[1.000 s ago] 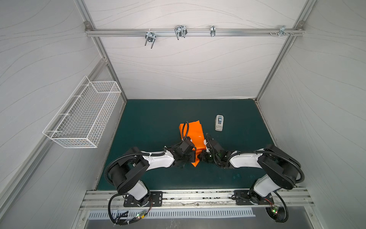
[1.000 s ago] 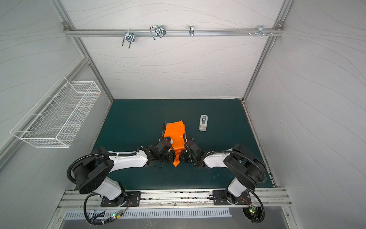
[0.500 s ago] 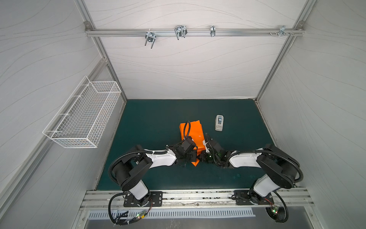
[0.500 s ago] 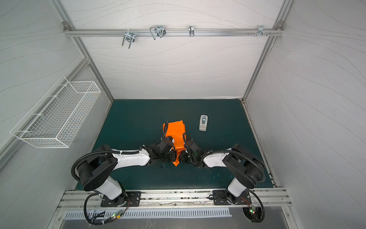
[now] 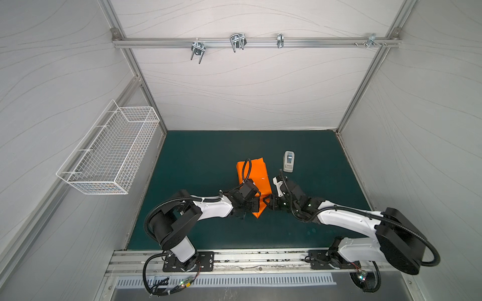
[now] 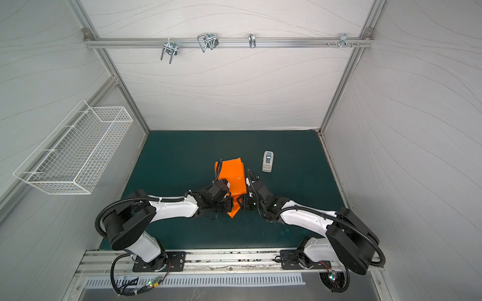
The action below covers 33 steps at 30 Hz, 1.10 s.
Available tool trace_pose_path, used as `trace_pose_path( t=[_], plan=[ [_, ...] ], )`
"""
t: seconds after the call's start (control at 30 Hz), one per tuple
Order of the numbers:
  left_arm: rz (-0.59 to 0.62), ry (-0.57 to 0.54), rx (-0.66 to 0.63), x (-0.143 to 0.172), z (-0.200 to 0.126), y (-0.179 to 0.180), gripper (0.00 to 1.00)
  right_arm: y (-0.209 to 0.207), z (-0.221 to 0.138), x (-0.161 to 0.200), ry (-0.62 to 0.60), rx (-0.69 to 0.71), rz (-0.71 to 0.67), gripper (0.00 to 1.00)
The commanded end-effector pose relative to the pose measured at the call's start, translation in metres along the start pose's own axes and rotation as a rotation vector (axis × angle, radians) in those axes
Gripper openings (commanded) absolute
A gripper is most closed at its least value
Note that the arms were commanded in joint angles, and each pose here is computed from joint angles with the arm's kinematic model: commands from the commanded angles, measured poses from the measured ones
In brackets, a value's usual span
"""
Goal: Wrap a gift box in wrapping paper
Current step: Fold the wrapping paper for the gift box.
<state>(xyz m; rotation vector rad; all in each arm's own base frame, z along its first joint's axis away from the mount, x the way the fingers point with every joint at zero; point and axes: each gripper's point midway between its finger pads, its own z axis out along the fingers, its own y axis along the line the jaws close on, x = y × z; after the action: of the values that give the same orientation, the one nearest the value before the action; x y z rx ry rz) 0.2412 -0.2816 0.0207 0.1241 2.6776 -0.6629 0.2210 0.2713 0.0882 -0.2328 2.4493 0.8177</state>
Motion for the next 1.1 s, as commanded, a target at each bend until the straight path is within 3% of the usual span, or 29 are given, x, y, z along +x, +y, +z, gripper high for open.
trace_pose_path(
  t=[0.0, 0.2, 0.33, 0.43, 0.5, 0.7, 0.8, 0.87, 1.0, 1.07],
  plan=[
    [0.002, -0.033, 0.025, -0.015, -0.002, -0.014, 0.02, -0.03, -0.007, -0.004, 0.009, 0.122, -0.057, 0.62],
    [0.004, -0.035, 0.029, -0.016, -0.001, -0.016, 0.02, -0.034, -0.004, -0.005, 0.033, 0.134, -0.156, 0.66],
    [0.005, -0.035, 0.027, -0.016, -0.001, -0.015, 0.02, -0.042, -0.001, -0.007, 0.012, 0.194, -0.226, 0.74],
    [0.007, -0.034, 0.028, -0.016, -0.001, -0.015, 0.02, -0.044, -0.001, -0.007, 0.0, 0.224, -0.261, 0.74],
    [0.007, -0.034, 0.028, -0.016, -0.001, -0.016, 0.02, -0.045, -0.001, 0.002, 0.039, 0.221, -0.248, 0.68],
    [0.009, -0.045, 0.028, -0.017, 0.0, -0.015, 0.02, -0.017, -0.004, 0.038, 0.097, 0.025, -0.16, 0.31],
    [0.007, -0.046, 0.03, -0.017, 0.0, -0.015, 0.02, 0.009, -0.005, 0.053, 0.103, -0.124, -0.149, 0.23],
    [0.008, -0.048, 0.033, -0.018, 0.0, -0.016, 0.02, 0.022, -0.004, 0.057, 0.071, -0.23, -0.116, 0.13],
    [0.01, -0.04, 0.033, -0.017, 0.002, -0.017, 0.02, 0.036, 0.005, 0.063, 0.083, -0.302, -0.142, 0.0],
    [0.01, -0.037, 0.033, -0.017, 0.002, -0.017, 0.02, 0.039, 0.011, 0.063, 0.085, -0.32, -0.14, 0.0]
  ],
)
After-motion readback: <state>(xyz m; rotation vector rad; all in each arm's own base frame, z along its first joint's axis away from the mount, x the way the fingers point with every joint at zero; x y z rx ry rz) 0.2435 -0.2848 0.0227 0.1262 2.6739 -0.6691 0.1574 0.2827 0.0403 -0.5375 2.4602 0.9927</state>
